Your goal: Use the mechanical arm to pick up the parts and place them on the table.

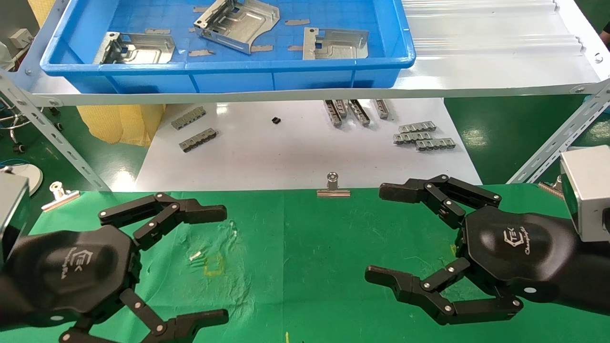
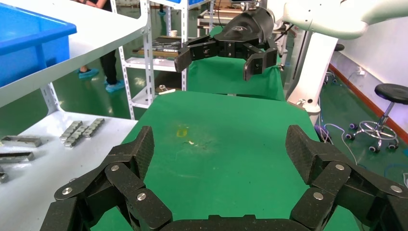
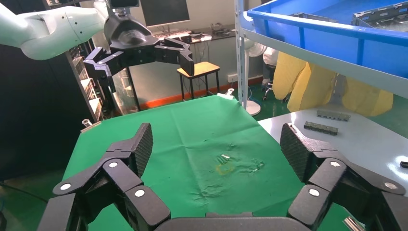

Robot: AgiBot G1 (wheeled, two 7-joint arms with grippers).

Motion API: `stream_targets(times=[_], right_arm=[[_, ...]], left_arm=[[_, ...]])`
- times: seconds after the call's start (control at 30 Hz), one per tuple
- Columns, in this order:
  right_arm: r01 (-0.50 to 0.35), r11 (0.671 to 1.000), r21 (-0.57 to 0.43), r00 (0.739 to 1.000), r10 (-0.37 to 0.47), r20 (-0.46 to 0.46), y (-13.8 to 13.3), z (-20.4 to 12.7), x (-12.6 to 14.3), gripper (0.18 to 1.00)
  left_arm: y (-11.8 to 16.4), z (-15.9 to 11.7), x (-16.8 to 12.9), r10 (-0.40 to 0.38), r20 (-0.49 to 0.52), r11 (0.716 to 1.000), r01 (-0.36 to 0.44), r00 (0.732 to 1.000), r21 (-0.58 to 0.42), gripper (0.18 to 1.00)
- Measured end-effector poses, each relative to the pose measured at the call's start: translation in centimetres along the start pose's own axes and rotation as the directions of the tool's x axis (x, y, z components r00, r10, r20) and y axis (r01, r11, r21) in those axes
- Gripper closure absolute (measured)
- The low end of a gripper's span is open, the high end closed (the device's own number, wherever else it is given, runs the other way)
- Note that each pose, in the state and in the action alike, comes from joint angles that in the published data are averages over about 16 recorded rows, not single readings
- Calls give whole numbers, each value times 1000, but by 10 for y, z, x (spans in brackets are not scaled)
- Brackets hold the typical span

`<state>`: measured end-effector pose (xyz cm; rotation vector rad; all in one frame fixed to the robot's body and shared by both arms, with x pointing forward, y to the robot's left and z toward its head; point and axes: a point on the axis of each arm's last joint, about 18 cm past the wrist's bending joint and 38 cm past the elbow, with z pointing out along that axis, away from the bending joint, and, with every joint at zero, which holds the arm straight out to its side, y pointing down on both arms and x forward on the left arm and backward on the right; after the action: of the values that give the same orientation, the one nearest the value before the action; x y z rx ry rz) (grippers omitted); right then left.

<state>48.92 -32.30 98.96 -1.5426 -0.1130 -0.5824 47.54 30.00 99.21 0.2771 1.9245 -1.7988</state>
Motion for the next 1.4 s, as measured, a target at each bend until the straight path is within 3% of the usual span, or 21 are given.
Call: stream_targets(times=[0.4,1.03,1.4], right_arm=[[0,1000,0,1000,0,0,0,0,0,305],[0,1000,0,1000,0,0,0,0,0,719],[0,1000,0,1000,0,0,0,0,0,909]], left_arm=[[0,0,0,0,0,1000,0,1000,0,183],[-1,0,0,7,0,1000,-7,1000,-1,183],[-38,5,-34,113,55,994,-112,992,-18,183]])
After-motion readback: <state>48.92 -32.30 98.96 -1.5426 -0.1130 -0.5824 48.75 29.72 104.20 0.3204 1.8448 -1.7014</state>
